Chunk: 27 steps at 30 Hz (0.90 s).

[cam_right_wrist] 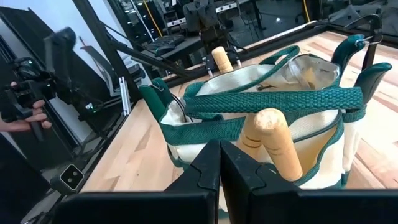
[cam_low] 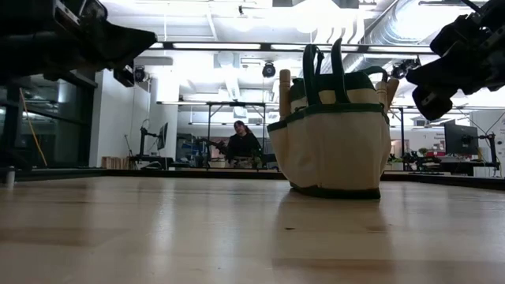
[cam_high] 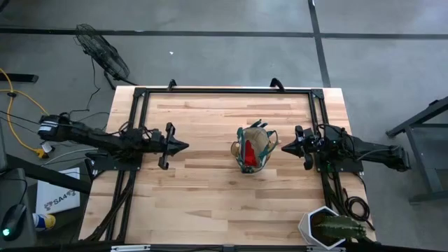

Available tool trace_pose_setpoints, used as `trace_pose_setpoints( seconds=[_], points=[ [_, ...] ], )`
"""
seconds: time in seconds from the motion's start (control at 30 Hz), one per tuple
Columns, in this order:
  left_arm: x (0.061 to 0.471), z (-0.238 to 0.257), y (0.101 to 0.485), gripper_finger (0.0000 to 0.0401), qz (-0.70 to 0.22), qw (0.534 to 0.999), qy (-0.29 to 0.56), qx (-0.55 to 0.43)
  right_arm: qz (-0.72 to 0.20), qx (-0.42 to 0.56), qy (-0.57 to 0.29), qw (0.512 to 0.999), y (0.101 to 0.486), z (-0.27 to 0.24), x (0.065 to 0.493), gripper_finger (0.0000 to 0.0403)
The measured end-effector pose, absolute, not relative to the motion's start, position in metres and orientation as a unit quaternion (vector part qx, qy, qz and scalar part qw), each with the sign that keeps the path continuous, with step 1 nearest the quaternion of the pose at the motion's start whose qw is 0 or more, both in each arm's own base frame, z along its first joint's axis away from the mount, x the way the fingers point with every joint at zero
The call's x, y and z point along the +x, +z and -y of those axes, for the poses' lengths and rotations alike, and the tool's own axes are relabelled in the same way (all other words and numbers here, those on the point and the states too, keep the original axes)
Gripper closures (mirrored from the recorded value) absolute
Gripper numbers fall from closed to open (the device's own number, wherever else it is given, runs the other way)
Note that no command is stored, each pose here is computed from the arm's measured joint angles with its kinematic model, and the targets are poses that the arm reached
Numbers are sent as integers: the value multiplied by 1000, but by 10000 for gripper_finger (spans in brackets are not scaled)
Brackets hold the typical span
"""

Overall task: Pick & Place Garden tools in Gardening bag
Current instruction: Return to Home Position

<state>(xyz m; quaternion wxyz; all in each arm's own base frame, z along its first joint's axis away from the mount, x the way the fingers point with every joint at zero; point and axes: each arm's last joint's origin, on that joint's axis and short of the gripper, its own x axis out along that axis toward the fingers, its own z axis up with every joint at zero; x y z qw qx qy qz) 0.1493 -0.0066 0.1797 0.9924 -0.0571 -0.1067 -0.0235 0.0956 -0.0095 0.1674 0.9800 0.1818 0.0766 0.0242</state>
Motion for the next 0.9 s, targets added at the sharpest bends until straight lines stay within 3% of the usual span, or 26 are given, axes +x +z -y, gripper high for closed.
trace_pose_setpoints(
  seconds=[0.9],
  points=[
    [97, 4, 172, 401, 31, 998, -23, -52, -68, 180, 20, 981, 169, 10, 96, 401]
  ],
)
